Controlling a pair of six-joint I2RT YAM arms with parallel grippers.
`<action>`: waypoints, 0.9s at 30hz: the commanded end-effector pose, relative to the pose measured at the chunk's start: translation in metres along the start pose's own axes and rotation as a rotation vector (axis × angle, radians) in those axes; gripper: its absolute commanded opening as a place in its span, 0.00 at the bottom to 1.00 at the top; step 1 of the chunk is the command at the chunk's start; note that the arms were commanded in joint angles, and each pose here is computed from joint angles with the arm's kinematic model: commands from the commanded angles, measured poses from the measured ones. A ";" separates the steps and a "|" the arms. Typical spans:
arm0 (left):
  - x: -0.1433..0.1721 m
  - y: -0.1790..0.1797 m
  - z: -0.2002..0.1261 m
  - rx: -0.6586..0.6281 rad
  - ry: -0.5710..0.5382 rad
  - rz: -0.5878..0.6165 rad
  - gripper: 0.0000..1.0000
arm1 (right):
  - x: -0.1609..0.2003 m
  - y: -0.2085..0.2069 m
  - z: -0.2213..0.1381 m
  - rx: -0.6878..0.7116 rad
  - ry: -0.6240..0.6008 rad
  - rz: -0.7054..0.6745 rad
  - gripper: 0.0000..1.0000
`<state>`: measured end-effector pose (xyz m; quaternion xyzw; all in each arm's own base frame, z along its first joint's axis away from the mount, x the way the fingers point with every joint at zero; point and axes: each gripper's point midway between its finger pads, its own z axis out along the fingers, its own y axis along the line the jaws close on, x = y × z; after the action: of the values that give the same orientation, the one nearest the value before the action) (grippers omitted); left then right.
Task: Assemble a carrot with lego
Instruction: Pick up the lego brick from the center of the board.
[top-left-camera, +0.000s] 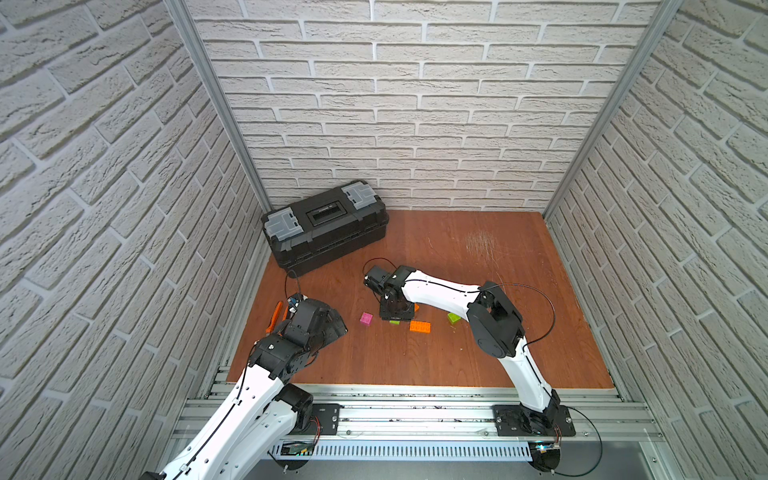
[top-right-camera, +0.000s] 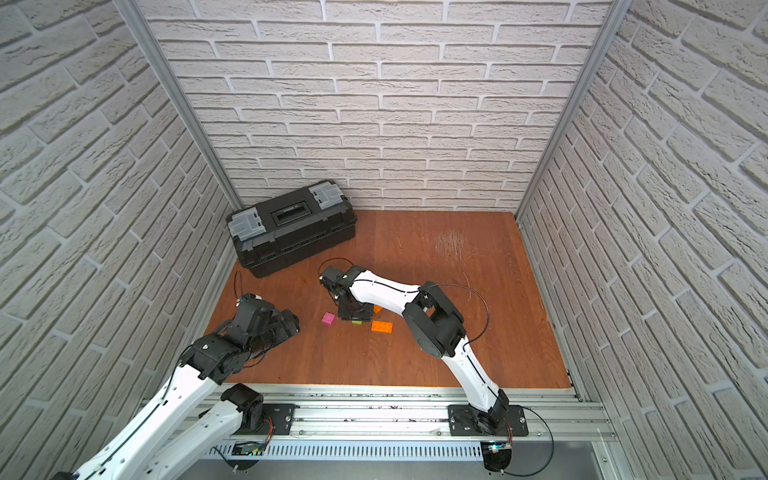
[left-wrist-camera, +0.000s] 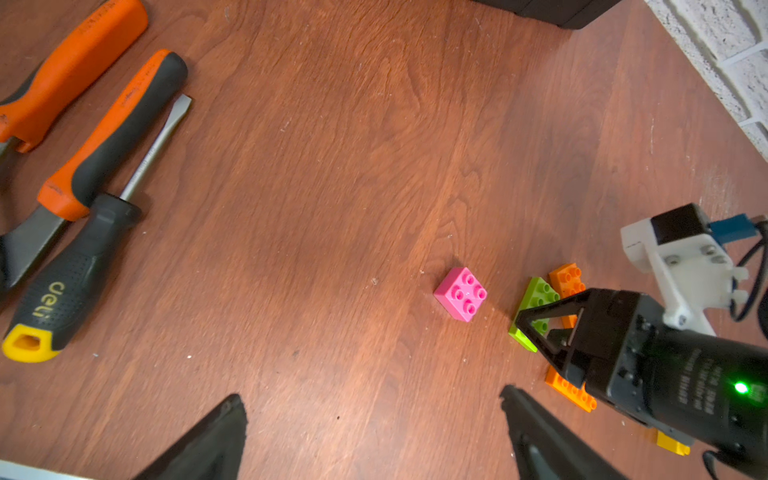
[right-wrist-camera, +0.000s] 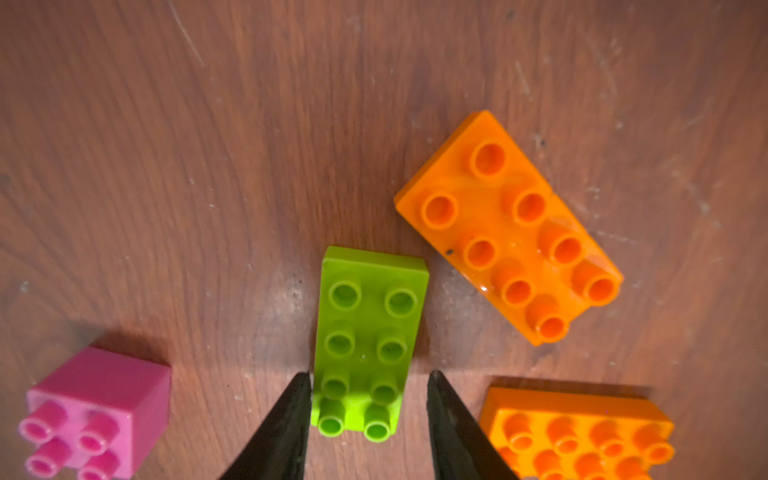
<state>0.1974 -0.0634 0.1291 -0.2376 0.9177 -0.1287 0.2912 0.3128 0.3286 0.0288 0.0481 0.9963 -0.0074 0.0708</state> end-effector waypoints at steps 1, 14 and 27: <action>0.000 0.000 0.004 0.015 -0.003 -0.016 0.98 | -0.007 -0.008 -0.002 0.036 -0.010 -0.046 0.48; 0.007 0.000 0.014 0.011 0.033 -0.024 0.98 | -0.009 0.008 0.010 -0.023 0.023 -0.112 0.44; 0.013 0.003 0.022 -0.013 0.070 -0.029 0.98 | -0.010 -0.001 0.007 -0.020 0.025 -0.134 0.36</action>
<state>0.1971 -0.0691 0.1087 -0.2422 0.9262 -0.1317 0.2573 0.3230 0.3310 0.0196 -0.0098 0.9983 -0.0010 0.0580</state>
